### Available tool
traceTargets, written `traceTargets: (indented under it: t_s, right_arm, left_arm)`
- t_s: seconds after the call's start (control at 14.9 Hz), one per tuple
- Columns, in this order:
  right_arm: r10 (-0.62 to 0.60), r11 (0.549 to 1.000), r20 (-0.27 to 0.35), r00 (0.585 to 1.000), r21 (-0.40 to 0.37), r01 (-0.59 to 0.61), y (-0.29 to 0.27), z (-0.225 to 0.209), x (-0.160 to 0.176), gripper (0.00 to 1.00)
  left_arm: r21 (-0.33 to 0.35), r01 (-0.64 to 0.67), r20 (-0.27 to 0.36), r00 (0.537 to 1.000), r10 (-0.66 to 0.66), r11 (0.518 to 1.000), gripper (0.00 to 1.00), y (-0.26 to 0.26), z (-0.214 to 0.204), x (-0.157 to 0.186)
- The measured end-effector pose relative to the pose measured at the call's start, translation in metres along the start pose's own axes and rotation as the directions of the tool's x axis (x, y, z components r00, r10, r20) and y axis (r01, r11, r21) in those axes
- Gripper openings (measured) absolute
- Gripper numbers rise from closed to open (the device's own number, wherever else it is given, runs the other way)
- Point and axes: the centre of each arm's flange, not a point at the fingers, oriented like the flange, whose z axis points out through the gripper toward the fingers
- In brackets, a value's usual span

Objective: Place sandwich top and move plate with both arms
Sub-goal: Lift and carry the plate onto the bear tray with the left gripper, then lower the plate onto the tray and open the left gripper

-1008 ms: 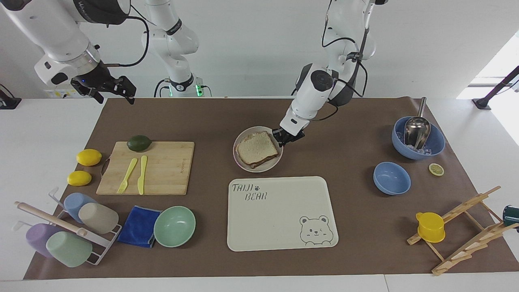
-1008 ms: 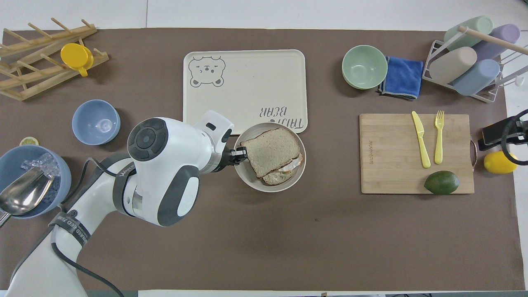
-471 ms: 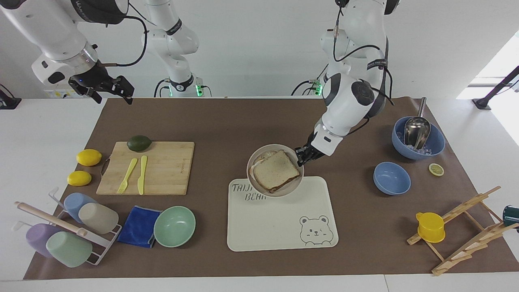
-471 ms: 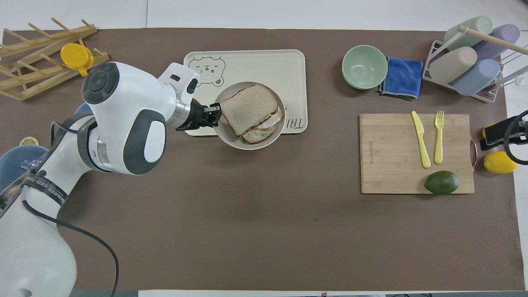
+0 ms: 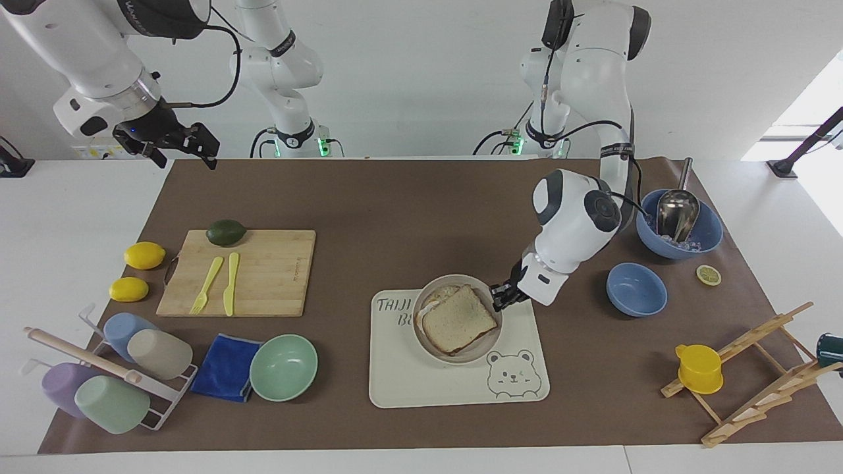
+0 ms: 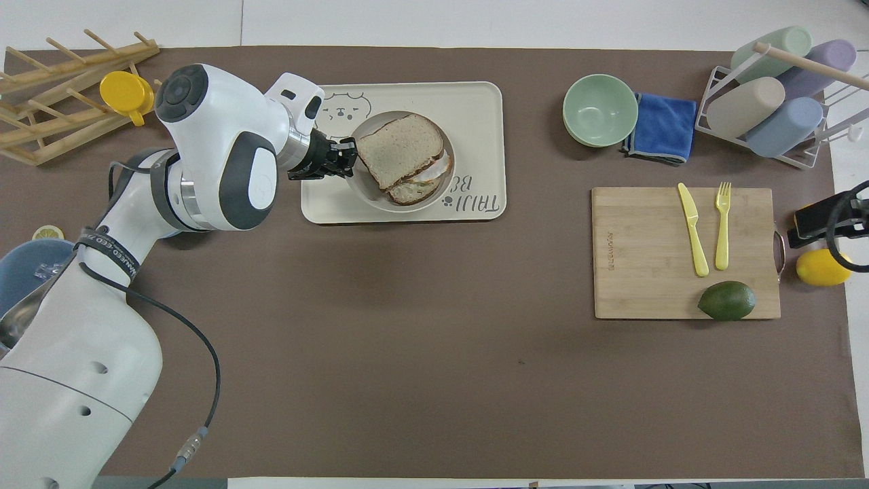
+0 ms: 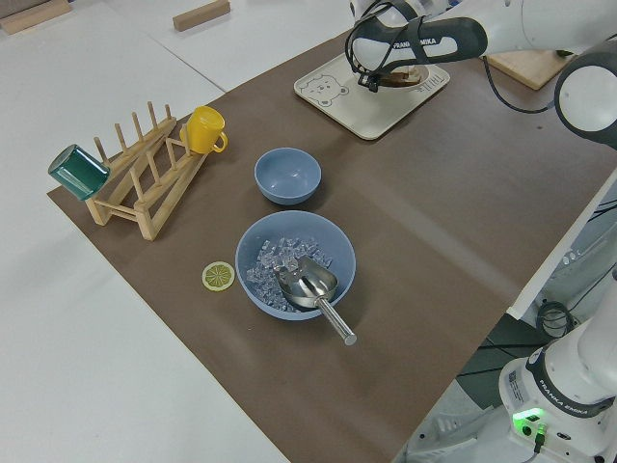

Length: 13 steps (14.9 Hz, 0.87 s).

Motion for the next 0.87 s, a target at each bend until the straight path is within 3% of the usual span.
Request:
traceTargets:
  t_s: [0.2, 0.87]
  right_arm:
    - [0.0, 1.0, 0.0, 1.0, 0.0, 0.0, 0.0, 0.0, 0.0, 1.0]
    - [-0.001, 1.0, 0.0, 1.0, 0.0, 0.001, 0.0, 0.0, 0.0, 1.0]
  left_arm:
    - [-0.026, -0.017, -0.03, 0.999, 0.017, 1.0, 0.04, 0.0, 0.011, 0.004]
    - [-0.025, -0.105, -0.051, 0.993, 0.104, 0.994, 0.04, -0.002, 0.019, 0.007]
